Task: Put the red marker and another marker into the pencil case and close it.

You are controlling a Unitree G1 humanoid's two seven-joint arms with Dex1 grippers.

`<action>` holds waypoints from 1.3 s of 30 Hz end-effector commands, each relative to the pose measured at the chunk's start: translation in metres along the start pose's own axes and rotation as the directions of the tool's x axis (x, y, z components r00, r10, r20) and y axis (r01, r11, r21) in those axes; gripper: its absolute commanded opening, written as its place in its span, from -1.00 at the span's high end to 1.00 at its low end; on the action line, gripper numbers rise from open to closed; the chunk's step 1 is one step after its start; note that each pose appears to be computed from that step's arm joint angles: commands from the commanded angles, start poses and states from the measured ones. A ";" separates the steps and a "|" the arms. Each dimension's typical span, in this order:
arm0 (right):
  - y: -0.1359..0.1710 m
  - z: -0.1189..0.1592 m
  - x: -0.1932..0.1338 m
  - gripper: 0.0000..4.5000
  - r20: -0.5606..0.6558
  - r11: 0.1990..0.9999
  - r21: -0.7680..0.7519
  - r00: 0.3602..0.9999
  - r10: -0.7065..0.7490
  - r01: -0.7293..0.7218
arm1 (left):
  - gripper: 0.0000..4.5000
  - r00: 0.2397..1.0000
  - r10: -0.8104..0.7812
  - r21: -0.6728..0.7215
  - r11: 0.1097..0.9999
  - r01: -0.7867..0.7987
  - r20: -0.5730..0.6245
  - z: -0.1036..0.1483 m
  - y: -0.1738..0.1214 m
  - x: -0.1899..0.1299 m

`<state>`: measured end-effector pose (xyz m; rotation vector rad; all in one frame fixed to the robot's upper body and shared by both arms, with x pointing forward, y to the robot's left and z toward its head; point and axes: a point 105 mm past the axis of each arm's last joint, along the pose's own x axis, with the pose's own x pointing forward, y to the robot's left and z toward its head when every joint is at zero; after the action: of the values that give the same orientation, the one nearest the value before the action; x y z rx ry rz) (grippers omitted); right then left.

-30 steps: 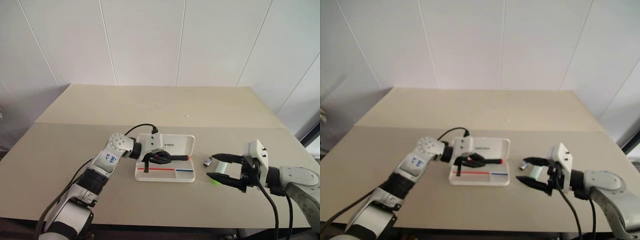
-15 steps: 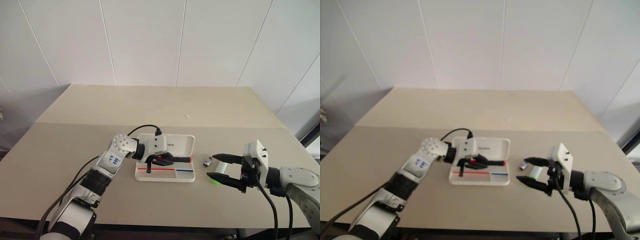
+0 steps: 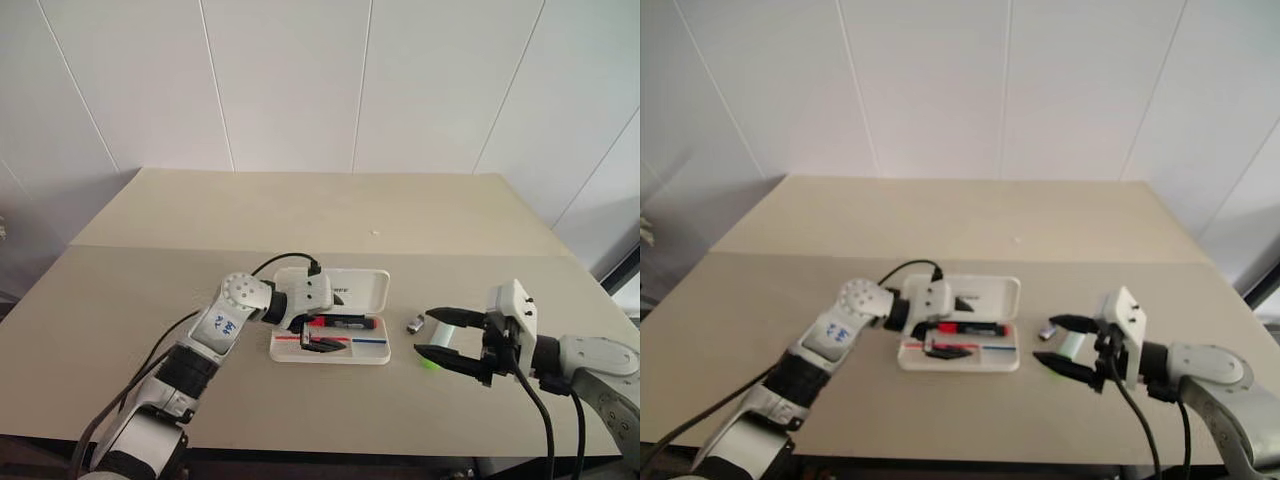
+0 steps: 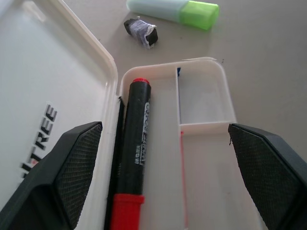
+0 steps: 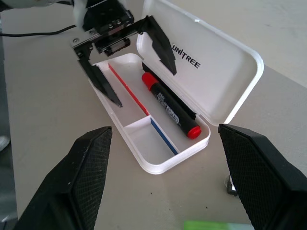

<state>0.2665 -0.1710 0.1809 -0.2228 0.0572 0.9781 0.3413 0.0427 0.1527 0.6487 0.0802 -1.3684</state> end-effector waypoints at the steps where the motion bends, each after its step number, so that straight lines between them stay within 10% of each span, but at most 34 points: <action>1: 0.004 0.011 0.003 -1.00 0.057 1.000 -0.010 0.998 -0.028 0.028 | -0.99 0.992 0.018 0.005 1.000 -0.019 0.121 0.022 -0.004 -0.006; 16: -0.003 -0.021 0.016 -1.00 0.064 0.921 0.173 0.929 -0.363 0.348 | -0.99 0.934 0.007 -0.114 0.993 0.036 0.358 0.036 -0.032 -0.062; 27: -0.055 -0.050 0.009 -1.00 -0.105 0.682 0.163 0.700 -0.707 0.713 | -0.99 0.955 0.084 -0.087 0.994 -0.061 0.284 0.013 -0.017 -0.101; 39: -0.057 -0.059 0.005 -1.00 -0.217 0.568 0.233 0.611 -0.761 0.789 | -0.99 0.961 0.143 -0.041 0.990 -0.138 0.236 -0.001 -0.002 -0.122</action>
<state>0.3216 -0.2093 0.1165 0.0067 0.2265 0.0554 0.3113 0.1486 0.1920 0.4208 -0.0977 -1.3072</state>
